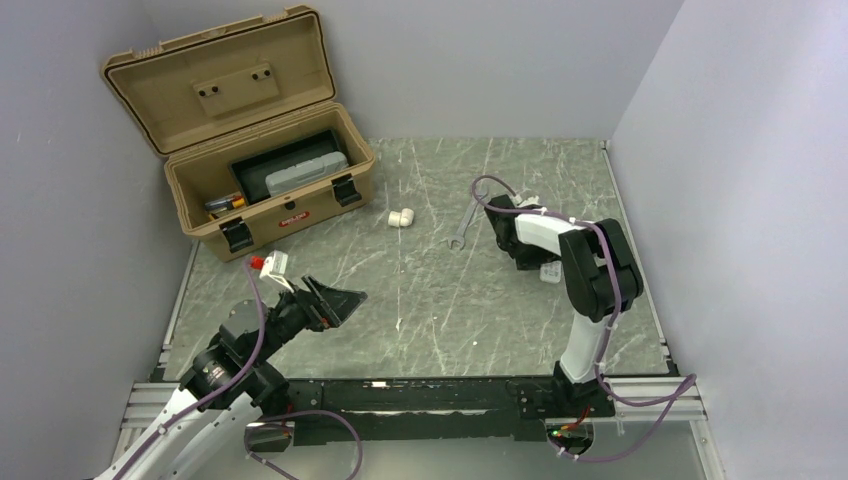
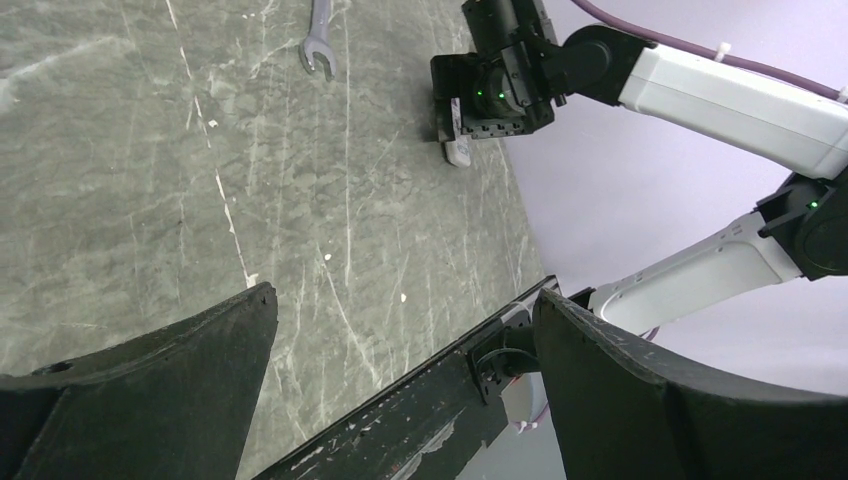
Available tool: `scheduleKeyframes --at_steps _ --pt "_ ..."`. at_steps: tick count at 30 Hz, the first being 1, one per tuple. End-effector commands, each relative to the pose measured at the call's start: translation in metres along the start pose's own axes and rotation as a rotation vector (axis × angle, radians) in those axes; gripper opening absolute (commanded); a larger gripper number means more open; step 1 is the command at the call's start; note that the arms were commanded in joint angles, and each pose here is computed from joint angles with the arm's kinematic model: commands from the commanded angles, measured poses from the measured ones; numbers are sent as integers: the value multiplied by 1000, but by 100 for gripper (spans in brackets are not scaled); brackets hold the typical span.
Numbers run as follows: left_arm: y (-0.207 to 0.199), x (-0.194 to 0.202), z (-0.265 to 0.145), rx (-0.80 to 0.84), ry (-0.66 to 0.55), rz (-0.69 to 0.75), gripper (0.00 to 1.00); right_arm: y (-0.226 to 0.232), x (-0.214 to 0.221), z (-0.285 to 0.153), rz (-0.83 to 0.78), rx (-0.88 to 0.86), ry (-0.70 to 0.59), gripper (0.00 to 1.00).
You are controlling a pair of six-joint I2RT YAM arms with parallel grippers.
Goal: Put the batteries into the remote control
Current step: Place the remote control at the center of the board, then reset both arms
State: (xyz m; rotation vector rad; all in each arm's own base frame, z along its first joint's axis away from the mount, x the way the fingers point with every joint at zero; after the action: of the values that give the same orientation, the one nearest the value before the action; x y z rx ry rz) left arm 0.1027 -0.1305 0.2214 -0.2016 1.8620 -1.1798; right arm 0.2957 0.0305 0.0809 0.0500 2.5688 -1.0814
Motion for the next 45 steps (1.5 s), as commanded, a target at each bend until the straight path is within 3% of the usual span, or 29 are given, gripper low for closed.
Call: scheduleKeyframes --at_steps 1,16,24,30,39,45 --pt "-11 -11 -5 21 -39 16 99 14 -8 -16 87 -200 -37 83" --pt "3 -10 -9 -122 -13 47 99 3 -21 -82 251 -643 -237 97" --pt "22 -16 -19 -288 -41 147 100 -17 -13 -130 335 -968 -507 100" --pt "39 -20 -24 -414 -62 220 99 -25 14 -146 447 -1134 -625 100" --pt "57 -22 -25 -549 -79 276 100 -30 40 -142 608 -1186 -744 100" --pt "63 -23 -26 -593 -93 273 99 -27 53 -132 627 -1151 -702 100"
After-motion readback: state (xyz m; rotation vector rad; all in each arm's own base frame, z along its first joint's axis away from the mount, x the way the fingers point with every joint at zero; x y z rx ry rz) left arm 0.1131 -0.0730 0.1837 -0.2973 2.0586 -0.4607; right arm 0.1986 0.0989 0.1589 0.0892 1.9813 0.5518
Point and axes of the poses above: each gripper's point midway between its finger pads, its own z axis out along the fingers, its own y axis along the line the jaws close on, x = y × z, the point moved 7 cm from there along -z, back along the fingers, and after that the axes turned 1 degree about z, right-handed, at the moved point
